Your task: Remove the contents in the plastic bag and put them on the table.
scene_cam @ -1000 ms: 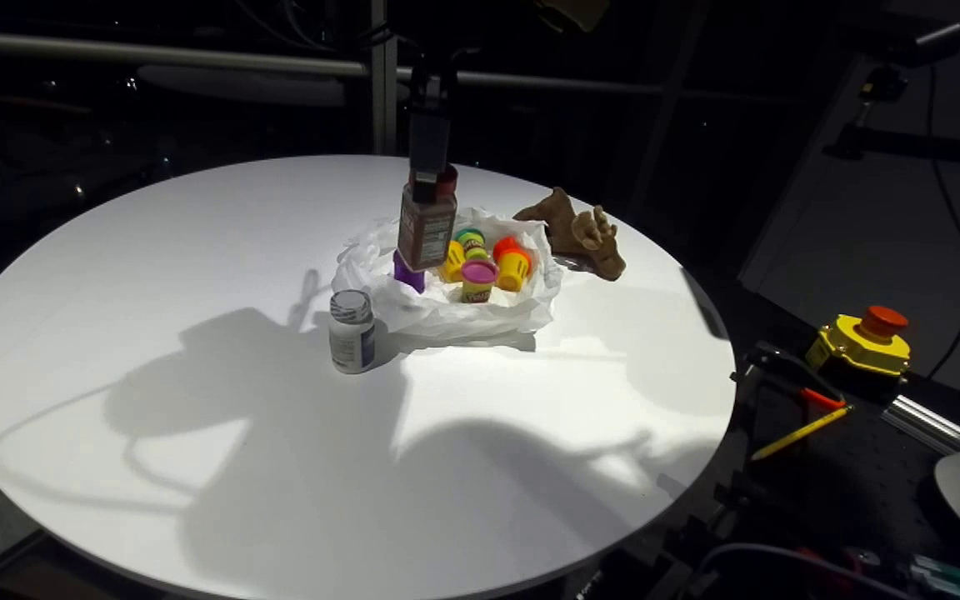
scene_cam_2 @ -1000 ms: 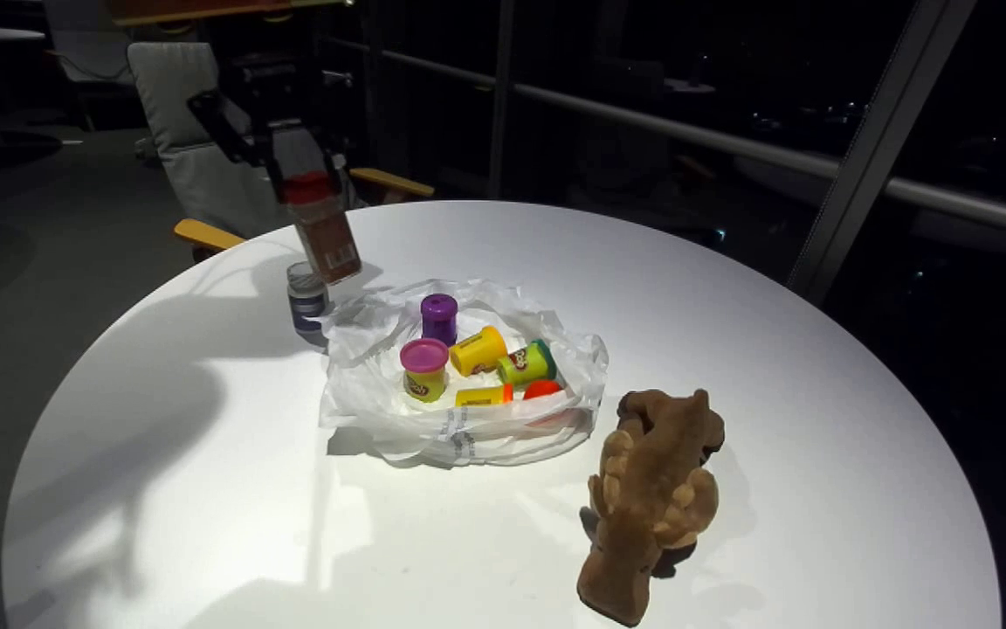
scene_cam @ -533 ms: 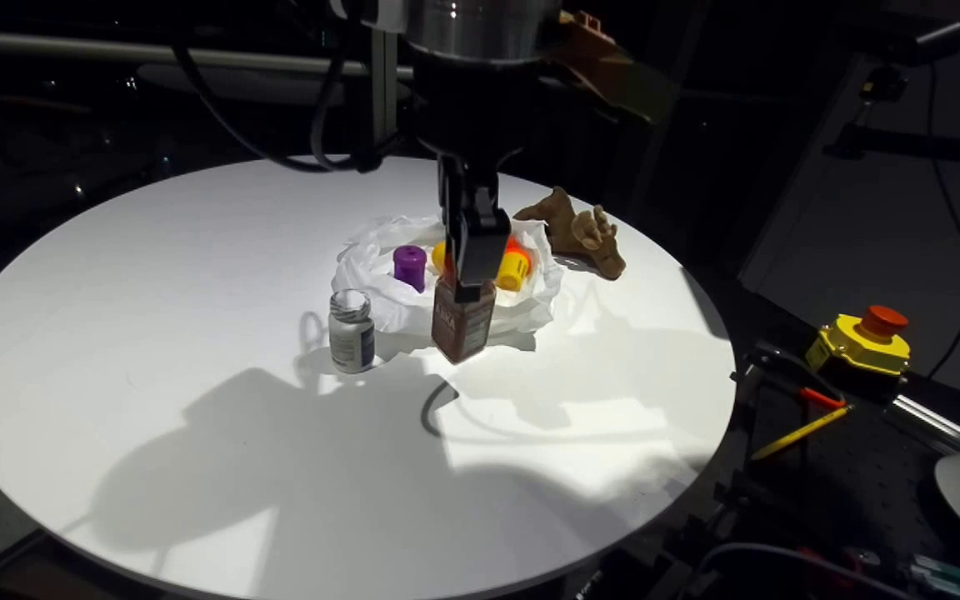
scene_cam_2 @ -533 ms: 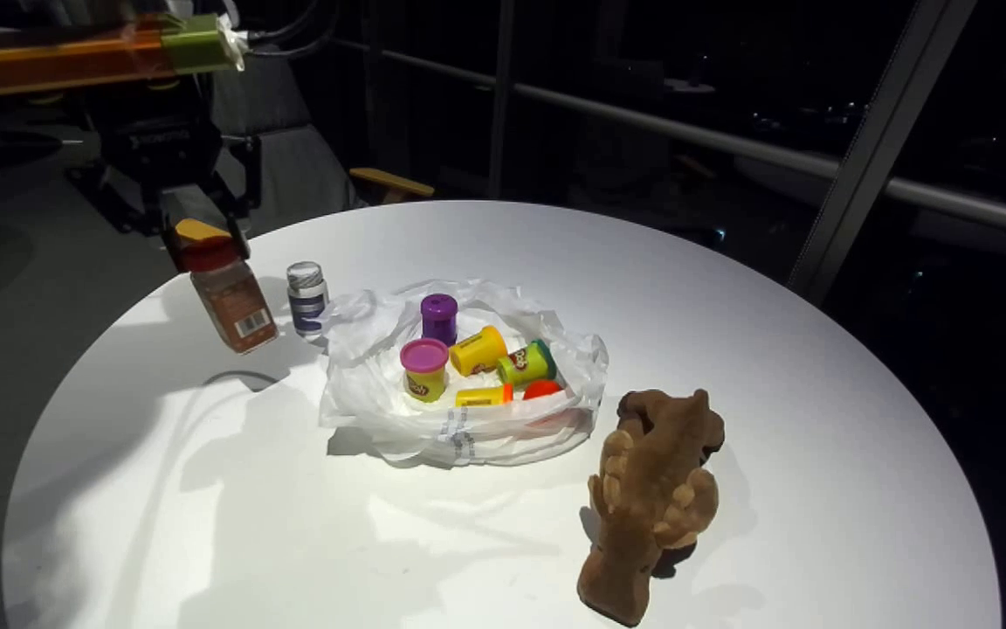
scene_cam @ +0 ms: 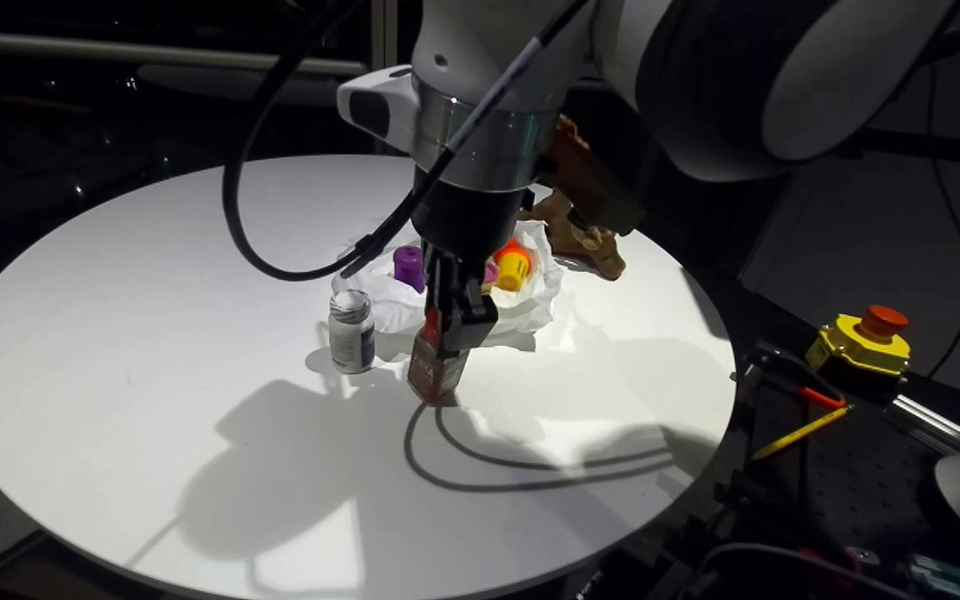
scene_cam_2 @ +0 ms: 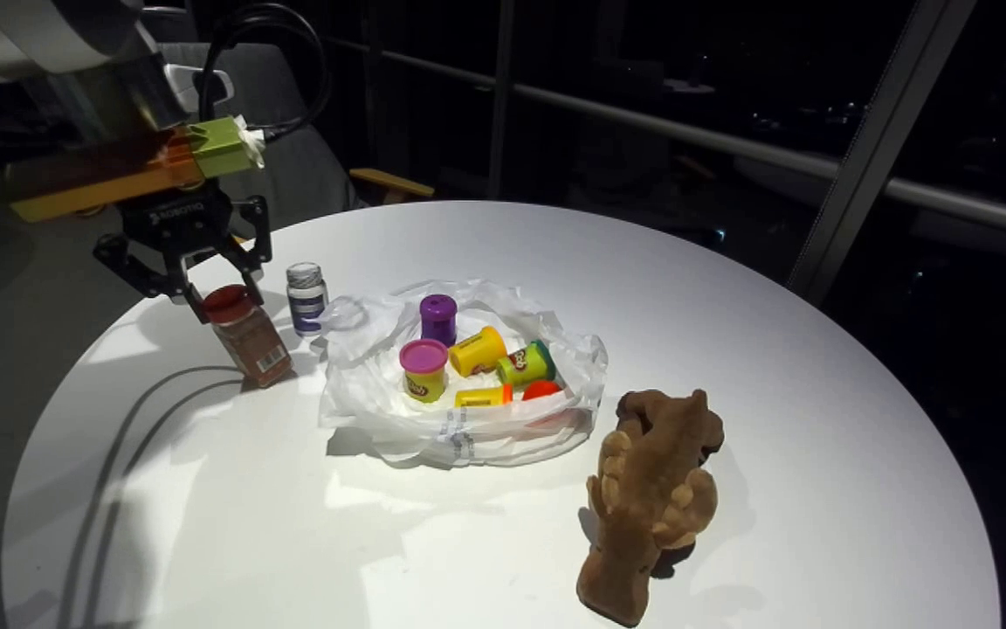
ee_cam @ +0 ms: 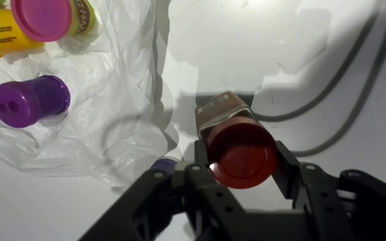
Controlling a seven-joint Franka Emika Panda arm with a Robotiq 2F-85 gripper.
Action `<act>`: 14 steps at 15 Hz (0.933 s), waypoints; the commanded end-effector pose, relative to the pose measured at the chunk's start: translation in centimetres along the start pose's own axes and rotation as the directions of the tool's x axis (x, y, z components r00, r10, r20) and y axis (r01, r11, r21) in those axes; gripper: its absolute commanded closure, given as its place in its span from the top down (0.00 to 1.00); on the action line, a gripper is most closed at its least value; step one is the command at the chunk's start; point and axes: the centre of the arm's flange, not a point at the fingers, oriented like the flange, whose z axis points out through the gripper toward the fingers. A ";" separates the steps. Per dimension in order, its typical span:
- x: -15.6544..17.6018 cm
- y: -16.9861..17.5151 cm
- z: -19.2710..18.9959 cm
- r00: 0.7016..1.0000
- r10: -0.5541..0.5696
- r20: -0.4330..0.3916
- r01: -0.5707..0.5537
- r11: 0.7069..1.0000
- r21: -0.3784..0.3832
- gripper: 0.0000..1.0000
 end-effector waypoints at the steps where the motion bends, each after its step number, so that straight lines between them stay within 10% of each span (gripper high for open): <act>1: 0.0 0.3 0.4 0.999 0.015 -0.052 -0.016 1.000 -0.012 0.24; 2: -0.1 0.7 -0.3 0.998 0.024 -0.064 -0.025 1.000 -0.010 0.74; 7: -0.2 5.0 -6.2 0.980 0.156 -0.121 -0.157 0.988 -0.001 1.00; 14: -0.4 16.5 -5.8 0.917 0.389 -0.087 -0.392 0.920 -0.019 1.00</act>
